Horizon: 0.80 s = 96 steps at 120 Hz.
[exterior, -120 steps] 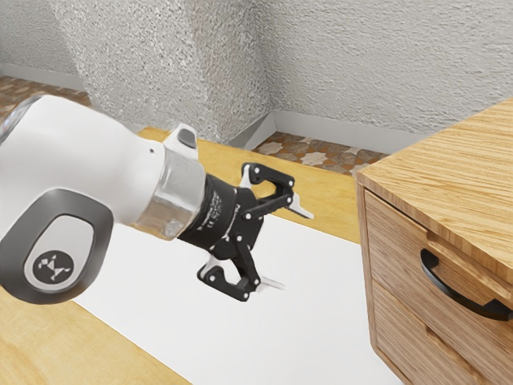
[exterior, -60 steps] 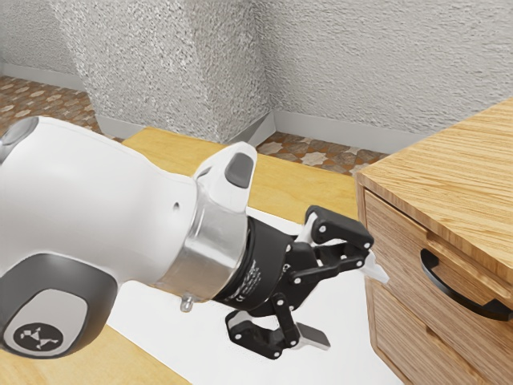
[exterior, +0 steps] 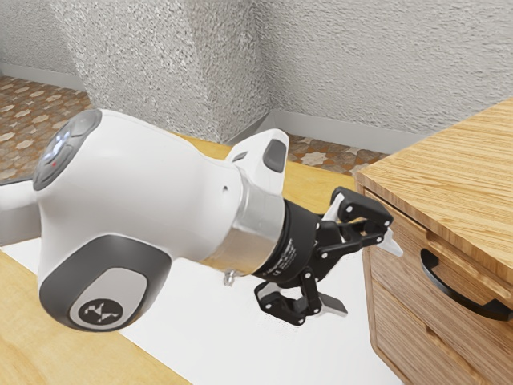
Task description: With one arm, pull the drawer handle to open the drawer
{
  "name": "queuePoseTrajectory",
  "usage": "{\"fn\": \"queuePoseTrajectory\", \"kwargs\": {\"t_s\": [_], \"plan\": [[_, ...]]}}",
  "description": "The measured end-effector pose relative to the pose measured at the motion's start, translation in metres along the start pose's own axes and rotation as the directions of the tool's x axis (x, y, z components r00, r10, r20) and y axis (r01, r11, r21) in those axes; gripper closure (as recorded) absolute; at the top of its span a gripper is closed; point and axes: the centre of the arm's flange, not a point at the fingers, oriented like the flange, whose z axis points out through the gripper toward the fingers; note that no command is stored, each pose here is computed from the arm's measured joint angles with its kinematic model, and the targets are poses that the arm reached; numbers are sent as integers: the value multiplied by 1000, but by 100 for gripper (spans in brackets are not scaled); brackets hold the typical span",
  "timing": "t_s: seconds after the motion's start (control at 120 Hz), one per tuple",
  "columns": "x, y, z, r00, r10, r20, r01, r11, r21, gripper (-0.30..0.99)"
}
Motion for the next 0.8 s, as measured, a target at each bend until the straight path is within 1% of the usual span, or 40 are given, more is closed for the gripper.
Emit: {"fn": "queuePoseTrajectory", "kwargs": {"t_s": [0.167, 0.367, 0.658, 0.8], "plan": [[-14, 5, 8, 999, 34, 6, -34, 999, -11, 3], [-38, 8, 10, 997, 73, 35, -72, 997, -30, 3], [-37, 6, 27, 997, 74, 29, -74, 997, -16, 3], [-34, 19, 22, 997, 78, 16, -78, 997, -13, 2]]}}
